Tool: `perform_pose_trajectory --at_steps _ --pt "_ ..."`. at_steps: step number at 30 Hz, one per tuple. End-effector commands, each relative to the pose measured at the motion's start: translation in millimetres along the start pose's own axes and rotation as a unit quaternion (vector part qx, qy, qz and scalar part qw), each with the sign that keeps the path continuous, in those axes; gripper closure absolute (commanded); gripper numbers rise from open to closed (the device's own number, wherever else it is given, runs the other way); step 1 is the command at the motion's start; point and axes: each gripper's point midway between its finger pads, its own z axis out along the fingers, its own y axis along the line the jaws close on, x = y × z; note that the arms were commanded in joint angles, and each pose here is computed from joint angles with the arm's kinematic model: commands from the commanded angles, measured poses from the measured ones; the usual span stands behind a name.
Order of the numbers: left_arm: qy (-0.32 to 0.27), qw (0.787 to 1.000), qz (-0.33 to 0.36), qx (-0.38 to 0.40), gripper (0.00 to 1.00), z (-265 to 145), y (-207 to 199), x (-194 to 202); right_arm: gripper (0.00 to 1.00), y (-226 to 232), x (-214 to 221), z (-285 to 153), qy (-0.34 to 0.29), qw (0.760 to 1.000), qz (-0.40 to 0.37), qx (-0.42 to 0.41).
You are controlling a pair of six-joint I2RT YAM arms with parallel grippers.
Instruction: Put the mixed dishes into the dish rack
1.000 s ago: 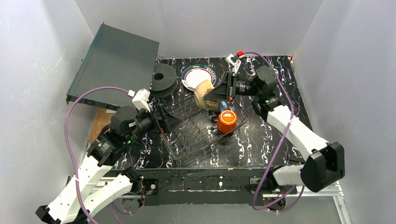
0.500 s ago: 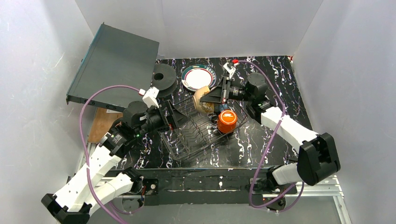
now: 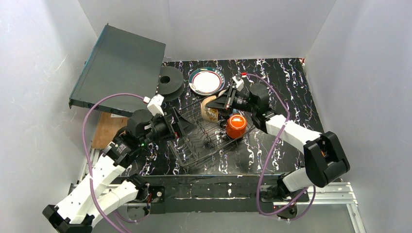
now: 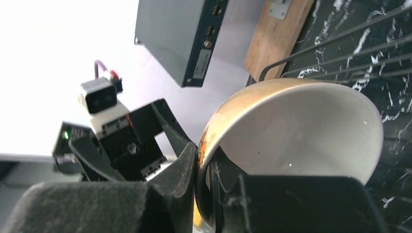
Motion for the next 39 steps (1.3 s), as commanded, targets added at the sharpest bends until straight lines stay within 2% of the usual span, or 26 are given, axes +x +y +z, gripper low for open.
perform_pose_trajectory --at_steps 1,3,6,8,10,14,21,27,34,39 --pt "-0.013 0.999 0.025 0.015 0.02 5.9 -5.8 -8.2 0.99 10.9 -16.3 -5.2 -0.072 0.991 0.104 0.050" --pt "-0.015 0.998 0.060 0.007 0.02 12.8 -6.5 -16.5 0.99 -5.5 -16.0 -12.7 -0.106 0.973 0.149 0.143" --pt "-0.003 0.992 0.126 -0.022 0.02 20.2 -7.0 -29.1 0.99 -12.6 -20.7 -24.8 -0.143 0.942 0.146 0.265" --pt "0.000 0.985 0.167 -0.040 0.02 24.5 -7.5 -36.9 0.99 -21.6 -16.9 -31.6 -0.139 0.915 0.170 0.338" --pt "-0.001 0.980 0.195 -0.044 0.02 30.3 -11.3 -41.4 0.99 -24.7 -11.2 -26.3 -0.112 0.907 0.184 0.363" --pt "0.012 0.977 0.213 -0.022 0.02 46.6 -24.7 -41.7 0.99 -22.6 5.5 -8.3 -0.073 0.914 0.207 0.342" --pt "0.040 0.981 0.187 0.011 0.02 71.3 -36.0 -33.2 0.99 -4.2 4.9 -1.8 -0.081 0.923 0.198 0.320" --pt "0.072 0.975 0.205 0.038 0.02 85.4 -36.7 -20.5 0.99 7.0 5.4 1.6 -0.075 0.935 0.190 0.289" --pt "0.048 0.972 0.221 0.057 0.03 90.7 -35.5 -21.5 0.99 24.0 -1.2 -1.0 -0.085 0.952 0.150 0.254" --pt "0.040 0.964 0.253 0.065 0.08 86.1 -40.2 -27.1 0.99 39.6 -2.3 -6.4 -0.103 0.965 0.132 0.201"
